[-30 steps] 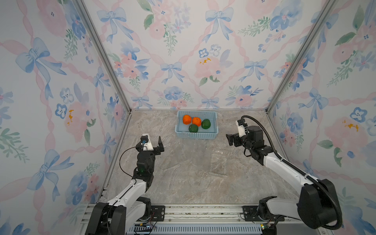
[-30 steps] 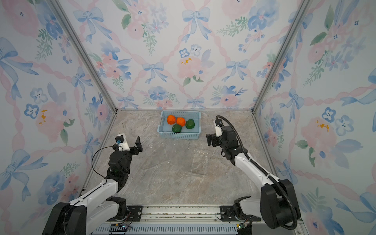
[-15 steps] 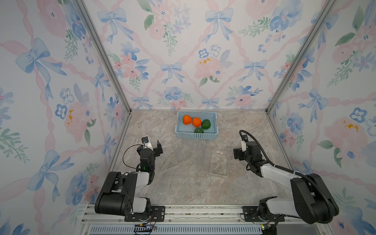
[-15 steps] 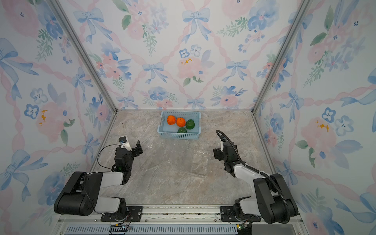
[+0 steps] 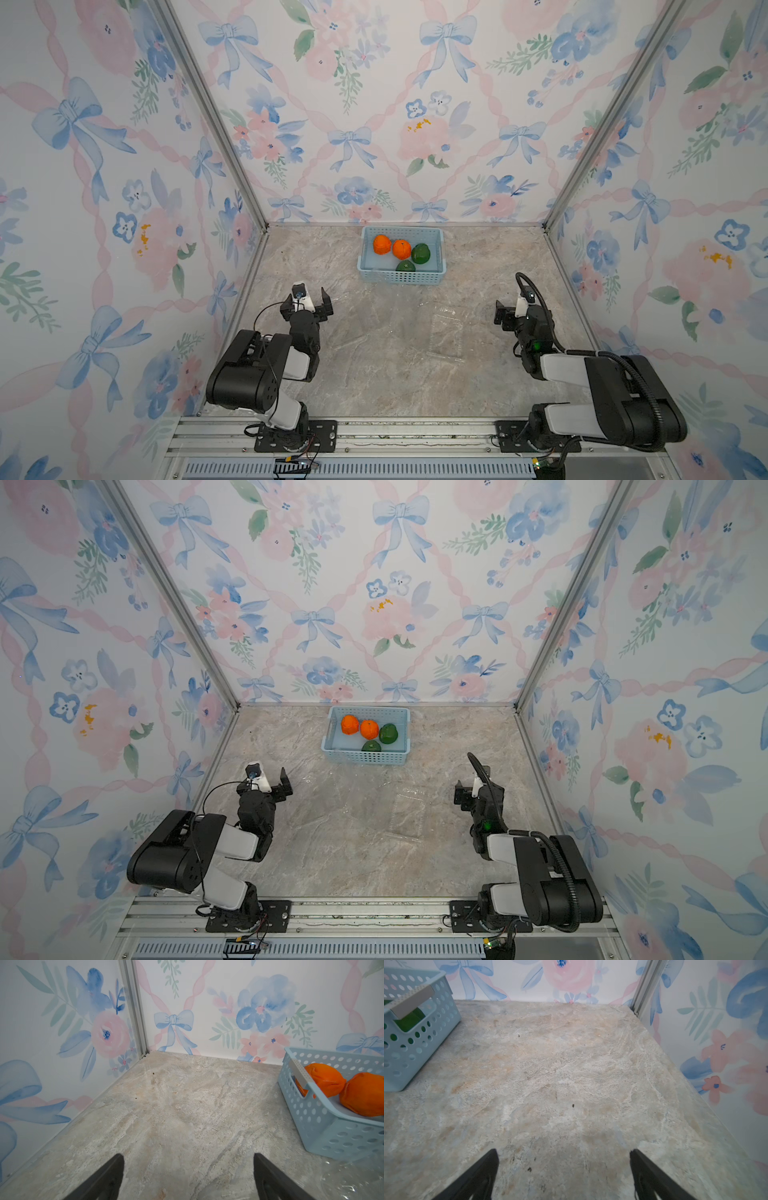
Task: Take oranges out of containers
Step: Reset both arms
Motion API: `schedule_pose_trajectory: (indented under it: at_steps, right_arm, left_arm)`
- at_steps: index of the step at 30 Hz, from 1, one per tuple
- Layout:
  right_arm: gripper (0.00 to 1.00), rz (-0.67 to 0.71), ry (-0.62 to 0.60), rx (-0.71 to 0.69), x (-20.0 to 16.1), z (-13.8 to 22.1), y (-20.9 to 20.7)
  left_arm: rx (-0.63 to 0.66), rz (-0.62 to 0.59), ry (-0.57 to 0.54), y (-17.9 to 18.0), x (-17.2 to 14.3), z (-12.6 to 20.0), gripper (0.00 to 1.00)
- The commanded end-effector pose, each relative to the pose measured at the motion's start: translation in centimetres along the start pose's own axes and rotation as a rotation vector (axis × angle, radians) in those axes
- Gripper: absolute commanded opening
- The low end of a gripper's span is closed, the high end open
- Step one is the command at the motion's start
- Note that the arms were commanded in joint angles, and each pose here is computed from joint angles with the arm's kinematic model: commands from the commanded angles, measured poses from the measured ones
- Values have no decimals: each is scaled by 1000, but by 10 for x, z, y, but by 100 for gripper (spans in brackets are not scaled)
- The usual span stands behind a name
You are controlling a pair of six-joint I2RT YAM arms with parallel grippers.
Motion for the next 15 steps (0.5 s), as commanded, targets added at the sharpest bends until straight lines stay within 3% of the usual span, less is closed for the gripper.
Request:
schedule_pose_trajectory:
  at_steps: [1, 15]
  right_arm:
    - [97, -18, -49, 1, 8, -4, 0]
    - [97, -17, -49, 0, 8, -4, 0]
  left_arm:
    - [-1, -7, -42, -1, 6, 2, 98]
    - [4, -16, -43, -2, 5, 3, 98]
Point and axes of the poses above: each gripper's point midway between its finger pads, its own z axis back along the fingers, its own y axis along the line the jaws close on, x = y × z, the point moved 8 cm from there along z, back along the fingers, and after that the axes turned 10 degrees about z, right-handed, at the moved point
